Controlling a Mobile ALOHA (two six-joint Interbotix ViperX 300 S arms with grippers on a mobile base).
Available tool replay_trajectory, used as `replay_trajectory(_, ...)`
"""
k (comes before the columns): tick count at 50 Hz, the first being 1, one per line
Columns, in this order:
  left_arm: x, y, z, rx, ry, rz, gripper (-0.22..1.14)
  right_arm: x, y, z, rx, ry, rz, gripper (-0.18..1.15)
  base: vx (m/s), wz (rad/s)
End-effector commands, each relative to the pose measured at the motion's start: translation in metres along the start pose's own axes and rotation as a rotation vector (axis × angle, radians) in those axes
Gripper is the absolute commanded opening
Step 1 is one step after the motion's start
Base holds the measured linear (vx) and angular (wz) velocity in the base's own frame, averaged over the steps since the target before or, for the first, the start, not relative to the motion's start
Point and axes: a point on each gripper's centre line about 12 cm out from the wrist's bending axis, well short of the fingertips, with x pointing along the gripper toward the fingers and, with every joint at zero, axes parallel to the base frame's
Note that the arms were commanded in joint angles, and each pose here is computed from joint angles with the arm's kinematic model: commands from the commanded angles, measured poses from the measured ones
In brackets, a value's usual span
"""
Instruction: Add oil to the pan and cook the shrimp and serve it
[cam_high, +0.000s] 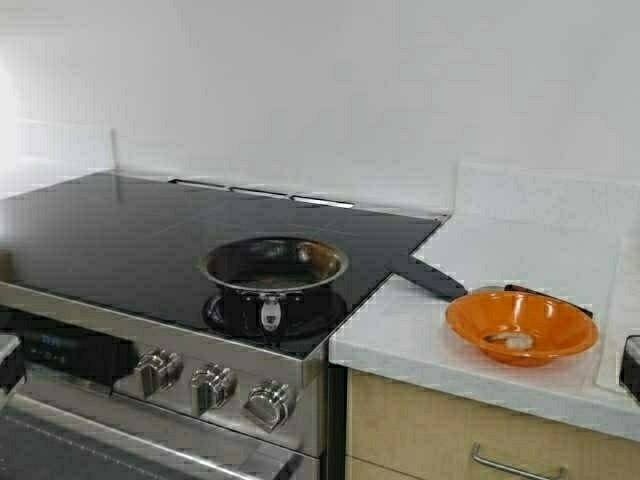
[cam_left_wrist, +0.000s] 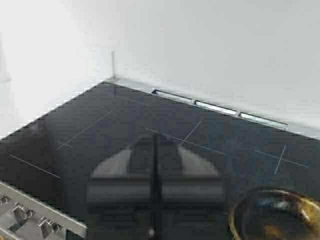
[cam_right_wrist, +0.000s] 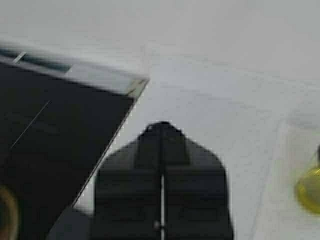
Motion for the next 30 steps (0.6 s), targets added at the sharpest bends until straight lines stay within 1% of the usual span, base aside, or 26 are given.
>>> replay_trajectory(1,0.001,0.000,0.012,-0.004,-0.034,0.001,0.03,-0.037,0.023,-0.009,-0.002,-0.011,0.066,0.07,0.00,0.00)
replay_trajectory(5,0.001,0.000,0.012,-0.003,-0.035,0.001,0.03,-0.052,0.026,-0.020,0.020,0.013,0.086,0.07,0.00,0.00)
replay_trajectory(9,0.000,0.000,0.012,-0.003,-0.034,0.001,0.03,-0.064,0.027,-0.031,0.034,0.058,0.109,0.07,0.00,0.00)
replay_trajectory(12,0.001,0.000,0.011,-0.006,-0.029,0.001,0.03,-0.069,0.030,-0.038,0.015,0.110,0.139,0.07,0.00,0.00)
replay_trajectory(15,0.000,0.000,0.011,-0.009,-0.028,0.001,0.03,-0.073,0.036,-0.042,-0.026,0.185,0.186,0.07,0.00,-0.02)
replay_trajectory(20,0.001,0.000,0.011,-0.017,-0.025,0.001,0.03,-0.079,0.047,-0.046,-0.147,0.311,0.253,0.08,0.00,0.00)
replay_trajectory(26,0.001,0.000,0.011,-0.023,-0.025,0.001,0.03,-0.086,0.064,-0.049,-0.328,0.356,0.290,0.10,0.00,0.00)
replay_trajectory(28,0.000,0.000,0.011,-0.024,-0.026,0.001,0.03,-0.089,0.074,-0.050,-0.387,0.357,0.315,0.13,0.00,0.00)
replay_trajectory(30,0.001,0.000,0.011,-0.023,-0.025,0.001,0.03,-0.092,0.085,-0.052,-0.441,0.362,0.342,0.18,0.00,0.00)
